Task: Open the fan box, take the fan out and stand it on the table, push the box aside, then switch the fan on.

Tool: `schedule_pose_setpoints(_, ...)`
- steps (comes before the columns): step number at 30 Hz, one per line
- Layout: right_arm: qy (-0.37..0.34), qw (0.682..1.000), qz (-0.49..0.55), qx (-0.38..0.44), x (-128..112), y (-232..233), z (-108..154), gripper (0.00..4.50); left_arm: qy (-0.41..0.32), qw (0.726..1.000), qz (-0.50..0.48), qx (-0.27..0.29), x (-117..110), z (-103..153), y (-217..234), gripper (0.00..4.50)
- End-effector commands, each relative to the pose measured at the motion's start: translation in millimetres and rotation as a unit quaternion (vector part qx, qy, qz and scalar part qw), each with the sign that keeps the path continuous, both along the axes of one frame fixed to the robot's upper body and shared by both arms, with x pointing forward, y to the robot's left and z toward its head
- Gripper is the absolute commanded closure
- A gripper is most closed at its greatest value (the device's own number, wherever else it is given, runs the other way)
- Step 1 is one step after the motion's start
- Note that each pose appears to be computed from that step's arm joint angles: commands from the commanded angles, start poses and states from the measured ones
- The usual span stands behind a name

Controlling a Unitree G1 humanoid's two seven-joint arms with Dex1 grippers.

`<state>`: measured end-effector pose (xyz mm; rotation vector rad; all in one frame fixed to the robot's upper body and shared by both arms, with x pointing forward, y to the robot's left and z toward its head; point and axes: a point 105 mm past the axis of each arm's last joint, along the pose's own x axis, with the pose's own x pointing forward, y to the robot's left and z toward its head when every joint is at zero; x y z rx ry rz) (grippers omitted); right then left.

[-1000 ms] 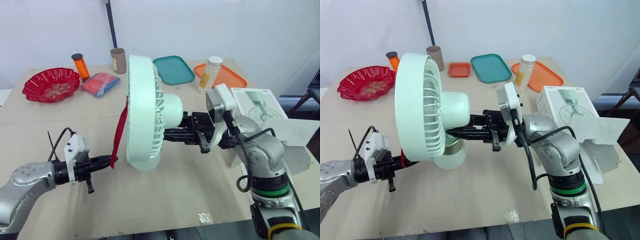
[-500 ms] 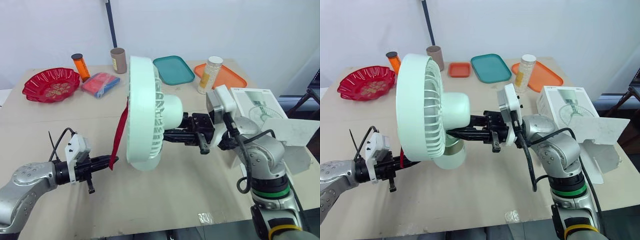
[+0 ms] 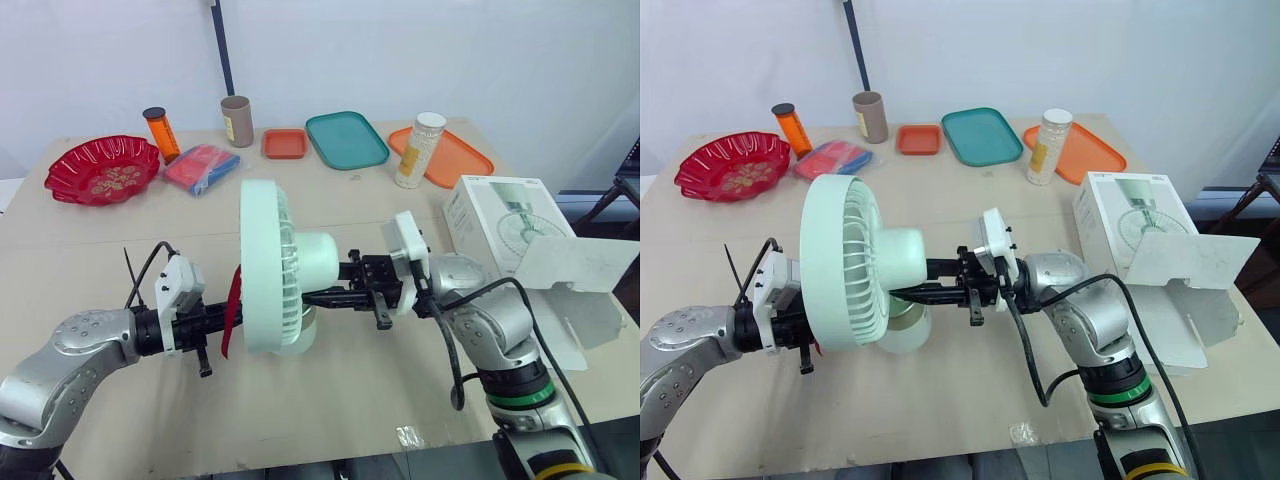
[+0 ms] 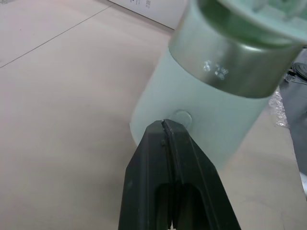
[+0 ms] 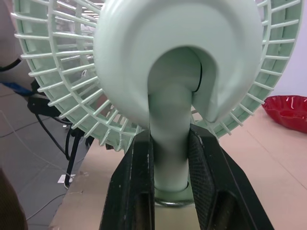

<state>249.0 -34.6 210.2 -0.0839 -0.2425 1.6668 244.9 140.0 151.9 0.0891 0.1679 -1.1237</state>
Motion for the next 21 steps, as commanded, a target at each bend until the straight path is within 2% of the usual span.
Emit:
schedule_pose_setpoints(1, -0.026, 0.999, 0.012, 0.017, -4.2, -0.7, 7.5, 4.06, -0.013, 1.0, -0.007, 0.001, 0.1, 7.1, 0.0, 4.46)
schedule_pose_setpoints(21, -0.024, 1.0, 0.0, 0.013, 3.7, -0.1, 3.0, 4.06, -0.003, 1.0, -0.013, 0.014, -5.7, -0.3, 1.4, 4.46)
